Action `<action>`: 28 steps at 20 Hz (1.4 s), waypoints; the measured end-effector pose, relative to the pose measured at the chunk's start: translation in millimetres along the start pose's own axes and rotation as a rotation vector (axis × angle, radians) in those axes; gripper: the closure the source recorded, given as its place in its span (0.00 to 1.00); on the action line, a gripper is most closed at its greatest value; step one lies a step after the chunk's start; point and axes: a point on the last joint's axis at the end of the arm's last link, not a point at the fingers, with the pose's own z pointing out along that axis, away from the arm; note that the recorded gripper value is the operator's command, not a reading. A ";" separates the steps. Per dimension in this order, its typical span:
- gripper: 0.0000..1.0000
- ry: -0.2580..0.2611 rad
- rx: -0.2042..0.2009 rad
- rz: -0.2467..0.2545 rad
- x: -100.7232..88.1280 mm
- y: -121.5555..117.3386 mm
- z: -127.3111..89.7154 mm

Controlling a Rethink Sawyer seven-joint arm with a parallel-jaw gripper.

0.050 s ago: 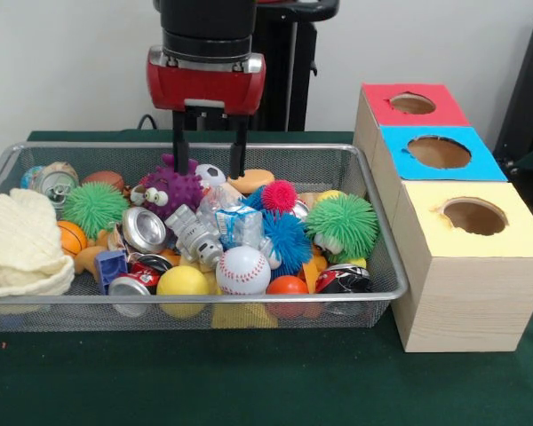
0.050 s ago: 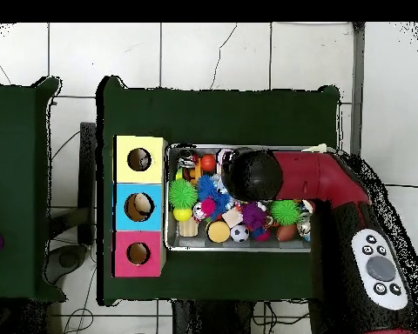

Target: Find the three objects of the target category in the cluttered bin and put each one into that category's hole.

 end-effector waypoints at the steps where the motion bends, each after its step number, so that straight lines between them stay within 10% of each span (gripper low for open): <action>1: 0.00 0.004 -0.002 -0.002 2.6 1.6 1.3; 13: 0.00 0.047 -0.015 -0.033 40.3 6.0 22.1; 28: 0.00 0.052 -0.020 -0.002 72.1 -46.0 58.2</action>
